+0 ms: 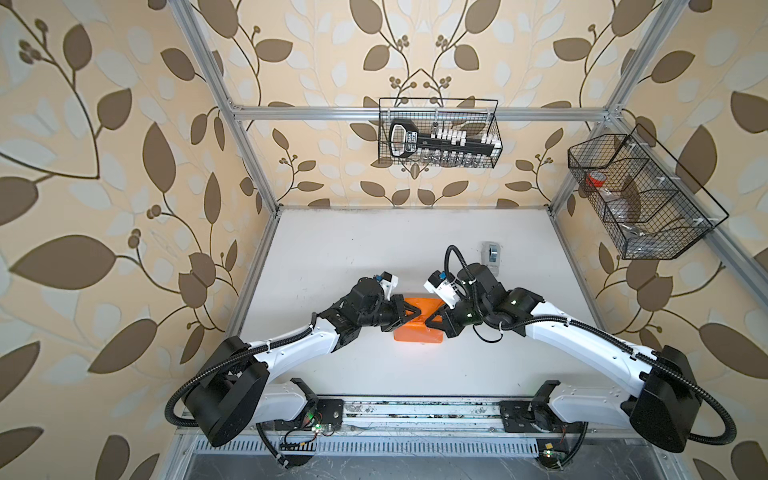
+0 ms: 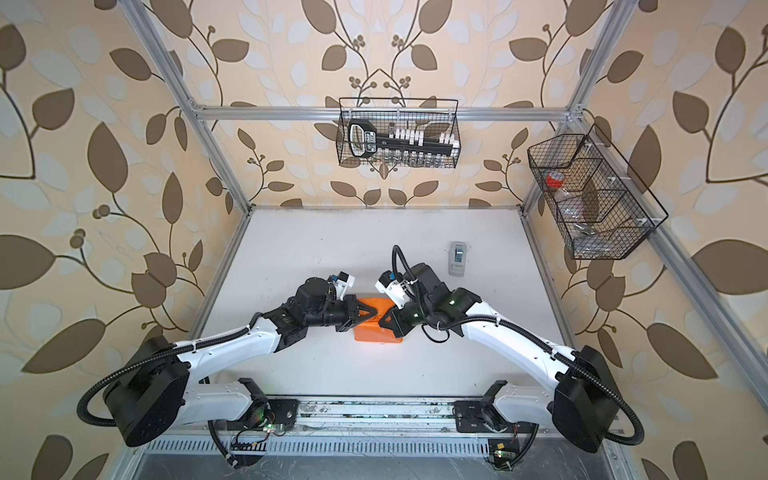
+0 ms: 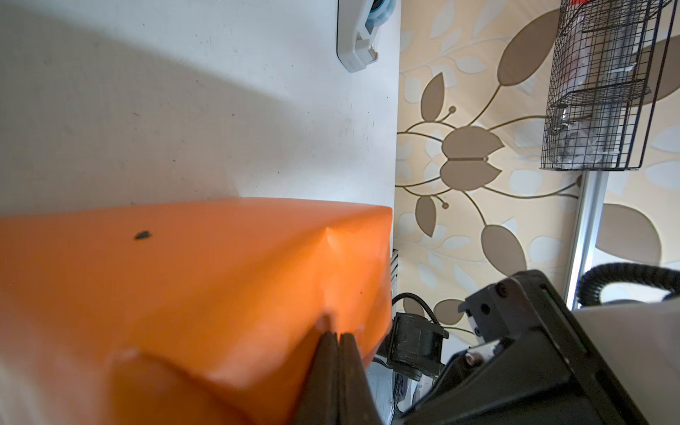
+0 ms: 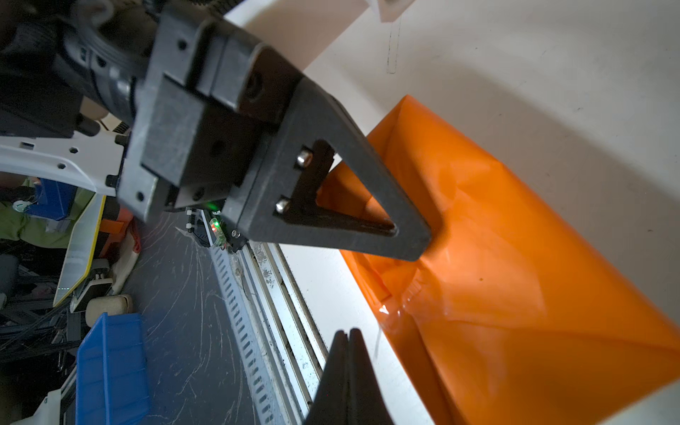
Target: Wrap the gift box in paper
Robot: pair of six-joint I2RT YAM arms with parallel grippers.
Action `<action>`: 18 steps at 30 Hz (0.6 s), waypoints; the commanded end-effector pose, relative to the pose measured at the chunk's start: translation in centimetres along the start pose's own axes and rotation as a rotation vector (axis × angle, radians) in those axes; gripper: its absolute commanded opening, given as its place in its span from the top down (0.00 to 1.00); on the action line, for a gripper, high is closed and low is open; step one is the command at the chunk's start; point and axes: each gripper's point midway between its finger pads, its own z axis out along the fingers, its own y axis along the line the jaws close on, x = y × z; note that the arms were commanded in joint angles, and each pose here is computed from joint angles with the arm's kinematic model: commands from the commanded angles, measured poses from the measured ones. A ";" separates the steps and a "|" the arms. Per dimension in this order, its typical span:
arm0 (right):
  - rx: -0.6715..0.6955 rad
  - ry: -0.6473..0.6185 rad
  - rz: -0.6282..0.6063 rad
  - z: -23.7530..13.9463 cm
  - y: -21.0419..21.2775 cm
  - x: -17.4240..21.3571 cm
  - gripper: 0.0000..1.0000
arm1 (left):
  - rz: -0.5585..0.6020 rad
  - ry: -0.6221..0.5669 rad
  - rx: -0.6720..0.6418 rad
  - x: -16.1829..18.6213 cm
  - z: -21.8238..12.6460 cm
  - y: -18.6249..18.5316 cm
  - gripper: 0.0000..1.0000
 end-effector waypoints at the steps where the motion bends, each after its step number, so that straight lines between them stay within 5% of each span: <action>1: -0.018 0.054 0.011 1.0 0.1 1.7 0.98 | -0.156 0.106 -0.286 3.8 -0.3 8.5 1.00; 10: 0.060 0.080 0.039 2.4 -2.2 3.4 1.00 | -0.154 0.106 -0.287 3.8 -0.4 8.4 1.00; 18: 0.106 -0.028 0.118 3.3 -3.3 2.6 1.00 | -0.157 0.106 -0.290 3.9 -0.4 8.6 1.00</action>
